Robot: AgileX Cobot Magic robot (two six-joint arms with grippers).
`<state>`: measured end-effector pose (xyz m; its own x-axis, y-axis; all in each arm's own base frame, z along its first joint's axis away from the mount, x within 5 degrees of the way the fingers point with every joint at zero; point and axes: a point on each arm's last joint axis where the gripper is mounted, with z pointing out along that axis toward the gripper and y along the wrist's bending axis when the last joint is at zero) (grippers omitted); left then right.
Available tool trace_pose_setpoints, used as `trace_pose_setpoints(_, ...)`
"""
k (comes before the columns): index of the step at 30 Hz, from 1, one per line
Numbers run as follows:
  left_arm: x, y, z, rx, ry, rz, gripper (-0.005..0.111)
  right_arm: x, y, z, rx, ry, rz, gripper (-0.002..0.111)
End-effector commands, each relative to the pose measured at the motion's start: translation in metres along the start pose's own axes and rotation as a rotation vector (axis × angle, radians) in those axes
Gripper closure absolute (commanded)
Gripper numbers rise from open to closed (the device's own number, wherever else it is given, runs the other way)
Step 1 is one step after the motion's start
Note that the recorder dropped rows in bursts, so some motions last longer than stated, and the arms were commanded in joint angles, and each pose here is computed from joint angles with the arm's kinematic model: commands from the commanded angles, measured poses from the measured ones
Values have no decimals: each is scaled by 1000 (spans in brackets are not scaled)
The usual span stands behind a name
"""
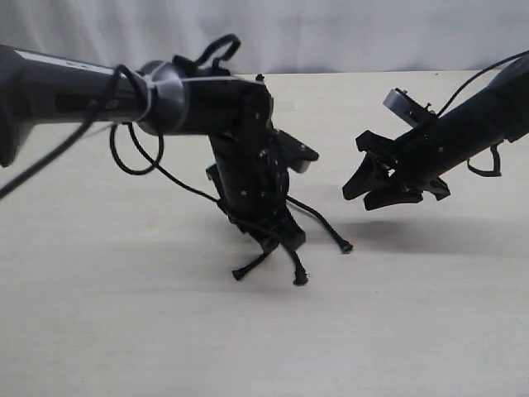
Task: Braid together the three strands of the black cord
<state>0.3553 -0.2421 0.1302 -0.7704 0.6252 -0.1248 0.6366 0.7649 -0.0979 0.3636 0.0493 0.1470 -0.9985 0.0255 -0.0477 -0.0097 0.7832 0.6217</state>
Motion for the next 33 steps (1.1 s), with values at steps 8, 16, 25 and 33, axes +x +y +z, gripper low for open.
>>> trace_pose_setpoints(8, 39, 60, -95, -137, -167, -133, 58, 22, 63, 18, 257, 84, -281, 73)
trace_pose_setpoints(16, 84, 52, -82, -145, -214, -144, 58, 40, 102, 56, 459, 84, -480, 58)
trace_pose_setpoints(25, 96, 44, -89, -106, -275, -193, 58, 53, 102, 102, 504, 161, -471, 59)
trace_pose_setpoints(33, 95, 42, -90, -89, -286, -211, 58, 54, 96, 127, 605, 191, -575, 86)
